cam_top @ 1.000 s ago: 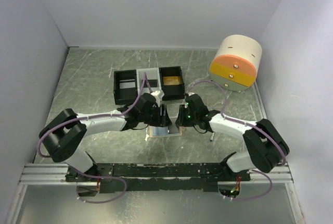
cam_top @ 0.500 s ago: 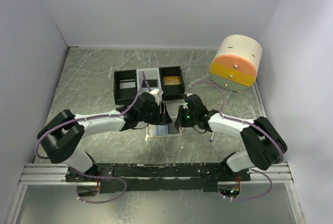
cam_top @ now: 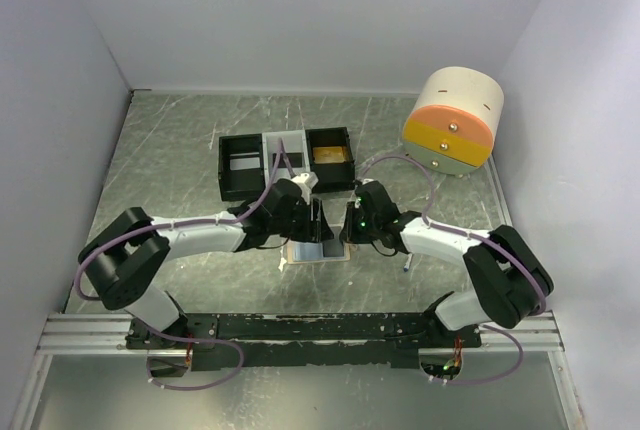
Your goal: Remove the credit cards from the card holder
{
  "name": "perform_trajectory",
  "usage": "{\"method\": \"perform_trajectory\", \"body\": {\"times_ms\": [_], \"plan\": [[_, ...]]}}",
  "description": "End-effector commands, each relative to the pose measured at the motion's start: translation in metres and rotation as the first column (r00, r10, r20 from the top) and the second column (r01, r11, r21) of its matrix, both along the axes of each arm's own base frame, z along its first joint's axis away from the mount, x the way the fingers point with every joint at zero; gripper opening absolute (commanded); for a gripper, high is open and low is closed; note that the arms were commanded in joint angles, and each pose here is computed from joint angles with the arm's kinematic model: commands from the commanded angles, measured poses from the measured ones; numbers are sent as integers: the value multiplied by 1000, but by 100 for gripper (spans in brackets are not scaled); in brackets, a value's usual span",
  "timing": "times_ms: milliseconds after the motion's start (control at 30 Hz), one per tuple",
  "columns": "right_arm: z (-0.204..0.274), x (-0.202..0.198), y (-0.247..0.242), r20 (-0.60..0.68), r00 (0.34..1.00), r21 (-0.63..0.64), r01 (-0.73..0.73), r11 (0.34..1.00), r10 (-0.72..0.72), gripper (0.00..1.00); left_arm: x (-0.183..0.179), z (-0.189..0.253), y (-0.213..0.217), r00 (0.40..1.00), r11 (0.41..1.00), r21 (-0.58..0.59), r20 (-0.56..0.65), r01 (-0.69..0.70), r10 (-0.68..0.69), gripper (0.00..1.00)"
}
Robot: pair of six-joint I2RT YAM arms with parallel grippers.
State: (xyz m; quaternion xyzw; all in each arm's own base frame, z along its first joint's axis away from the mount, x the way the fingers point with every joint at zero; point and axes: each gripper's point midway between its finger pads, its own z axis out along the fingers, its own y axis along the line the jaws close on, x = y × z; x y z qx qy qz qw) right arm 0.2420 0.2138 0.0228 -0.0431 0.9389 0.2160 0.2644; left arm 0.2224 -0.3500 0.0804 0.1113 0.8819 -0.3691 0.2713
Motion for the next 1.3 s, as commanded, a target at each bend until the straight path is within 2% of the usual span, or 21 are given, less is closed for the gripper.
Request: {"method": "perform_trajectory", "body": {"times_ms": [0, 300, 567, 900, 1100, 1267], "plan": [[-13, -5, -6, -25, 1000, -27, 5, 1000, -5, 16, -2, 0, -16, 999, 999, -20, -4, 47, -48, 61], [-19, -7, -8, -33, 999, -26, 17, 1000, -18, 10, -10, -17, -19, 998, 998, -52, -45, 45, -47, 57], [-25, -12, -8, -54, 998, -24, 13, 1000, -14, 9, -6, -37, -10, 997, 1000, 4, -71, -17, 17, 55], [-30, -14, -7, -68, 998, -23, 11, 1000, -13, 9, -8, -50, 4, 993, 996, 48, -91, -77, 81, 58], [-32, -15, -7, -77, 997, -19, 9, 1000, -10, 9, -10, -55, -3, 992, 998, 16, -107, -60, 62, 54], [-33, -19, -5, -88, 996, -4, 4, 1000, -5, 9, -10, -53, -2, 988, 995, -23, -118, -101, 98, 50]]}}
